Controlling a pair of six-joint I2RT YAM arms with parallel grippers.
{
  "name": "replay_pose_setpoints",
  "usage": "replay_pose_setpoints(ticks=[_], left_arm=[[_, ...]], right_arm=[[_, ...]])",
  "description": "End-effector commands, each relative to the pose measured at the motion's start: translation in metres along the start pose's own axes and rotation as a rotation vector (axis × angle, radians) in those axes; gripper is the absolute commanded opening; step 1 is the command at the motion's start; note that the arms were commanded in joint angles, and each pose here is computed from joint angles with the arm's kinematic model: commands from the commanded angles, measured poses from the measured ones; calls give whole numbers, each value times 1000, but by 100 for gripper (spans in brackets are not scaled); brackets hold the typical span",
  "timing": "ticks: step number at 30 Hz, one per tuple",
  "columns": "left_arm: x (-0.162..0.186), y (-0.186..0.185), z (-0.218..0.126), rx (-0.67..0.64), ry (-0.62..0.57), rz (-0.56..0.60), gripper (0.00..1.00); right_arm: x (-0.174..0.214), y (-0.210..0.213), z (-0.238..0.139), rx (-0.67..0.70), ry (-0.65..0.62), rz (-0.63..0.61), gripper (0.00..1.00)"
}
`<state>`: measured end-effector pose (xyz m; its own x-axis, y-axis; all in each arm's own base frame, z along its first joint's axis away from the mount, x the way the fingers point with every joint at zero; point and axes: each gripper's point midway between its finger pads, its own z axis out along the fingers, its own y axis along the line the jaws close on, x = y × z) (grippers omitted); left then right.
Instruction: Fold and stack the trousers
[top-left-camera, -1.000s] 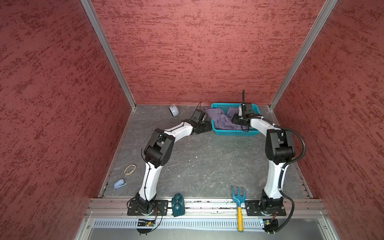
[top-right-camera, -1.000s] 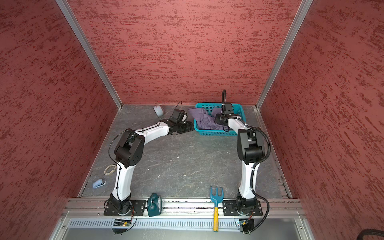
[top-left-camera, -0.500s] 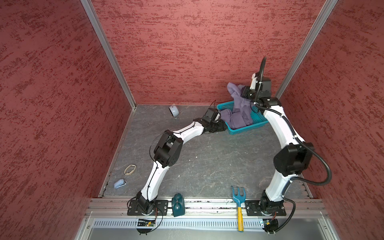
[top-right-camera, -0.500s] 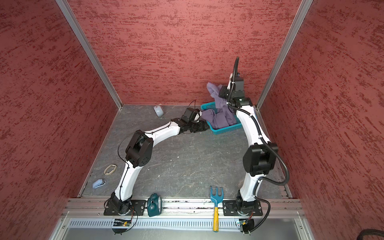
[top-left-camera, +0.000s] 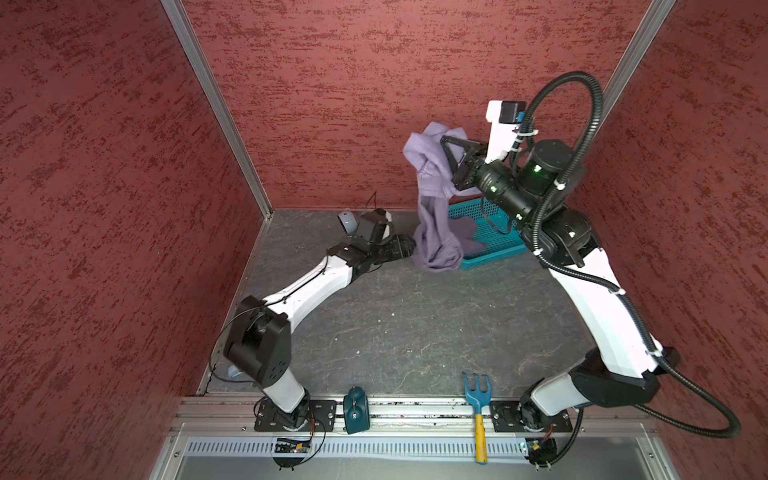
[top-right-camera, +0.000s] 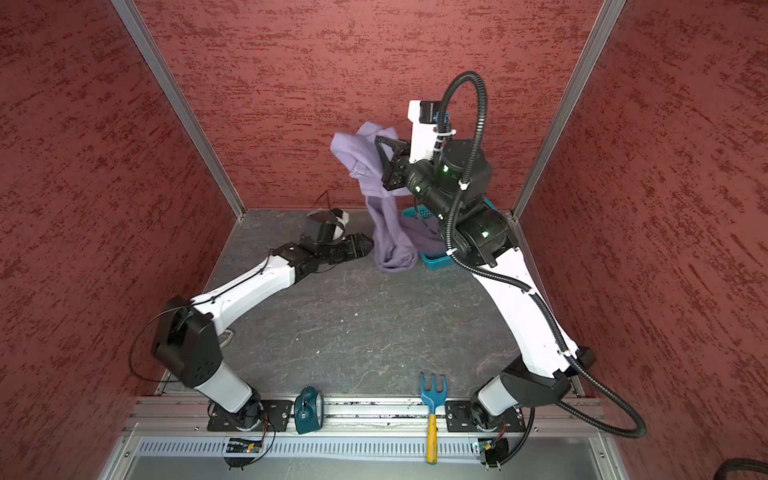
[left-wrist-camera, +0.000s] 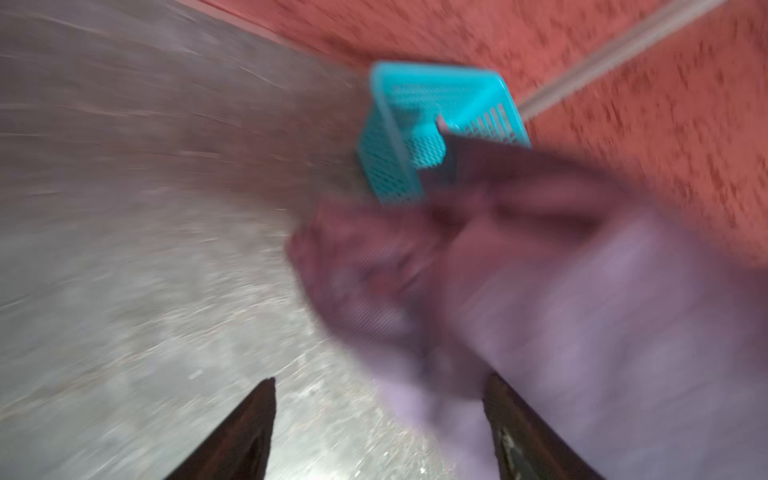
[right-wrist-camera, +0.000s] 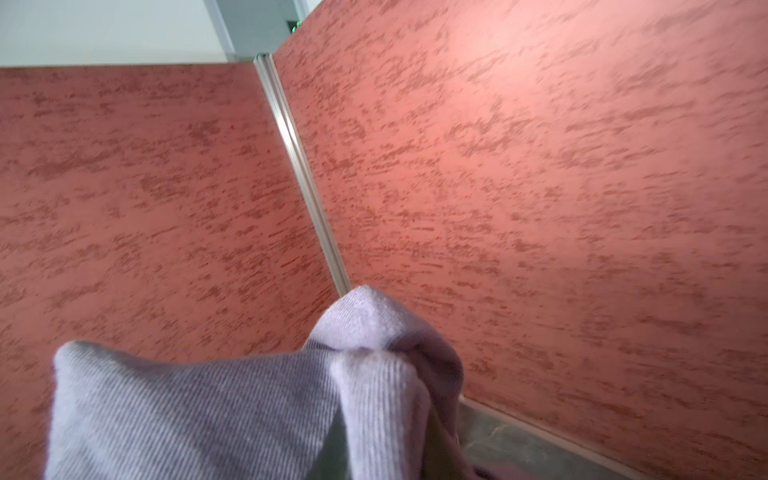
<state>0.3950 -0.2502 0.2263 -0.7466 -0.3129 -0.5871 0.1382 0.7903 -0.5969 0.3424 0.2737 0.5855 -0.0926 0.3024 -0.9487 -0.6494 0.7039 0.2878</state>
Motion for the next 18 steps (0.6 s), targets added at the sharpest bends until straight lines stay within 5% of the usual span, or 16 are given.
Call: replay_pose_setpoints(ticks=[1,5,10,15,18], left_arm=[[3,38,-29,-143,-76,-40,82],[12,71,-67,-252,-142,-92,84],[30,99,-93,-328,-167,-129,87],[37,107,-78,-366,-104,-82,90],[40,98,-48,-340,-24,-45,91]], right_arm=[[48,23,24,-90,87,-7,0],[131,1,40,-51,201,93,7],[260,-60,38,165,456,91,44],[316,-118,5,376,625,70,87],[320,-149,-22,491,621,78,95]])
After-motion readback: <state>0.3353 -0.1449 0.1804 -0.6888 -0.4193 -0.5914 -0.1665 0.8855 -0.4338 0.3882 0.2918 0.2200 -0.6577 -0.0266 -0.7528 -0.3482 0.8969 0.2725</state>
